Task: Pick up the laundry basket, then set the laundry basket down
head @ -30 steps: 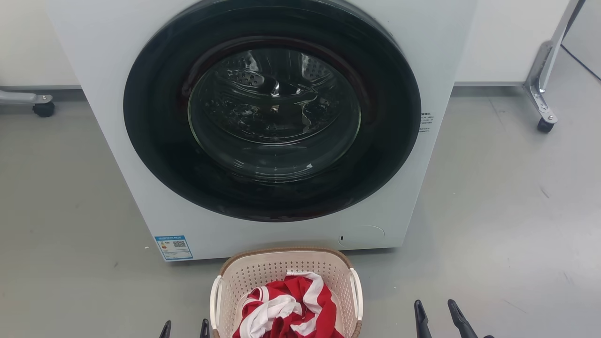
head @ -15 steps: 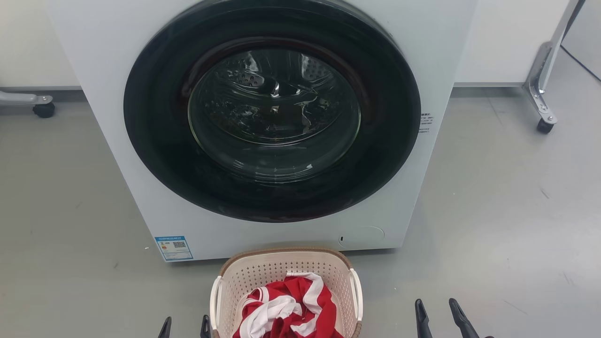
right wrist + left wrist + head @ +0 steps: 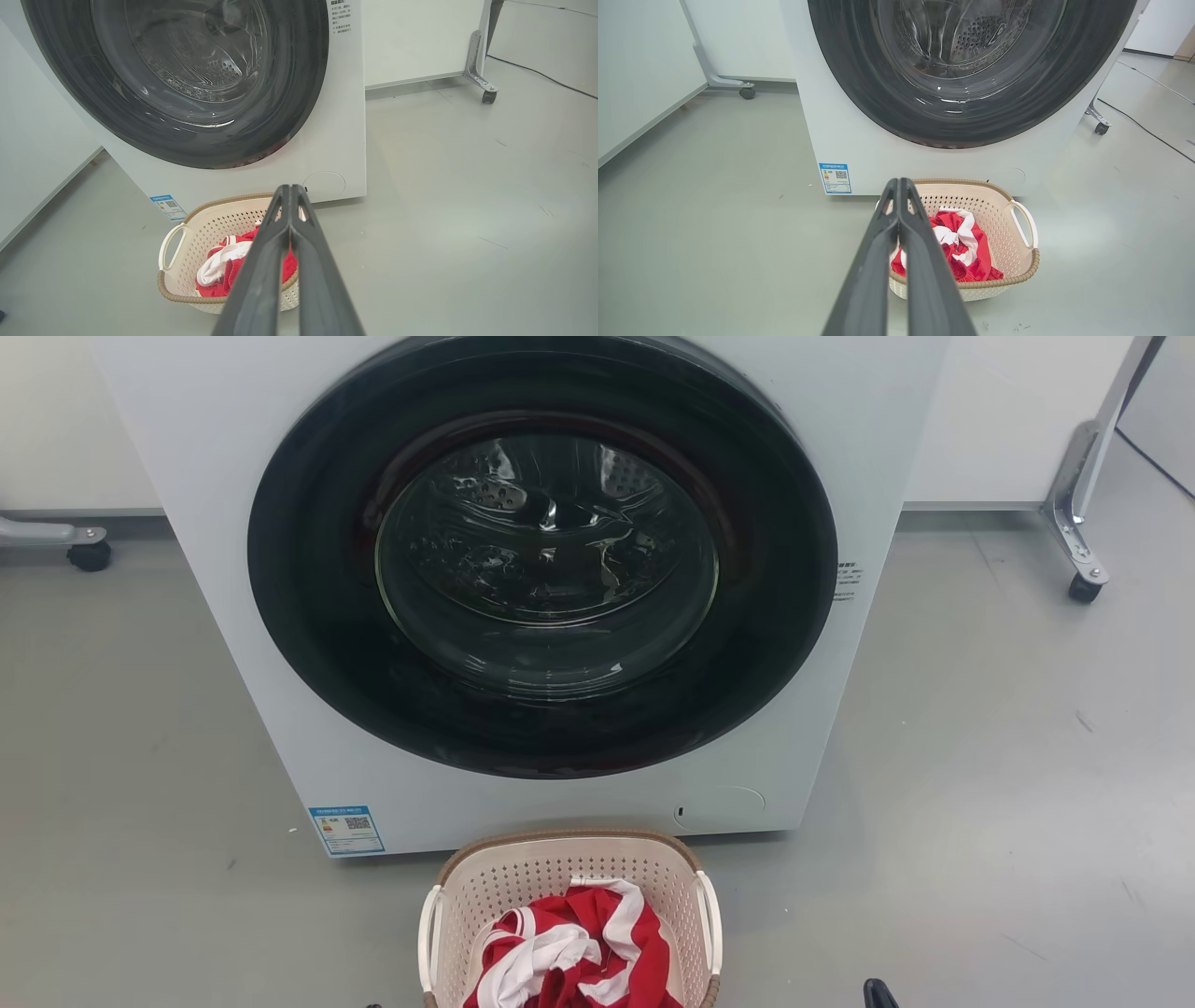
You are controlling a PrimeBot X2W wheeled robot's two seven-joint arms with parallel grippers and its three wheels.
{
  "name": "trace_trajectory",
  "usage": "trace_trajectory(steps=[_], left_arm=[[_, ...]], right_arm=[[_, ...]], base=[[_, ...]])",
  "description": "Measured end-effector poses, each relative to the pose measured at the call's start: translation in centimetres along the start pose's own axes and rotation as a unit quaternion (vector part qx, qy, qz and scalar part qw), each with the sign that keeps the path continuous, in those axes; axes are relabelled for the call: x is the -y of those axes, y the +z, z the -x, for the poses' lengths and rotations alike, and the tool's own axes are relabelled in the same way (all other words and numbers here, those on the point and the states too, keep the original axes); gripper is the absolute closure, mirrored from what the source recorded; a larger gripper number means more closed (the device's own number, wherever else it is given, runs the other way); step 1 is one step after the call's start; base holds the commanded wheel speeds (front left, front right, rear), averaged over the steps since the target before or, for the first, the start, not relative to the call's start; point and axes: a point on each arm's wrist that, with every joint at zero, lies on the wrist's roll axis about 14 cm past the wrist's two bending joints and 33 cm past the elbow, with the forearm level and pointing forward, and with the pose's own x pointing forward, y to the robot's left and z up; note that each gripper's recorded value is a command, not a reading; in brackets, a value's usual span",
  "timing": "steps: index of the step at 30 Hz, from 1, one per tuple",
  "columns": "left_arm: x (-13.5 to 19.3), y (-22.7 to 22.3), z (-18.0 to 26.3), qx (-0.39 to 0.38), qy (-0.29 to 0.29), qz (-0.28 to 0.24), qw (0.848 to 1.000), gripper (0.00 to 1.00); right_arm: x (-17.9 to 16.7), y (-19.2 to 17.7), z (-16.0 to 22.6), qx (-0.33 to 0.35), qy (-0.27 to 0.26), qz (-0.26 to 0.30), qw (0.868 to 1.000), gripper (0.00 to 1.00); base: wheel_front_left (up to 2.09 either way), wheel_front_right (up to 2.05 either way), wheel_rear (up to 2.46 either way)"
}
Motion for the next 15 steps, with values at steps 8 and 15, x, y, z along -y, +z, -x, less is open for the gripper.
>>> trace_trajectory(steps=[8, 15], left_arm=[[-0.9, -0.3, -0.2, -0.017, 0.015, 0.059, 0.998, 1.0], [-1.5, -0.4, -0.4, -0.027, 0.024, 0.112, 0.993, 1.0]], right_arm=[[1.3, -0.1, -0.3, -0.013, -0.021, -0.058, 0.998, 1.0], [2.3, -0.2, -0.5, -0.024, -0.036, -0.106, 0.993, 1.0]], base=[[0.0, 0.0, 0.0], [0.0, 0.0, 0.0]])
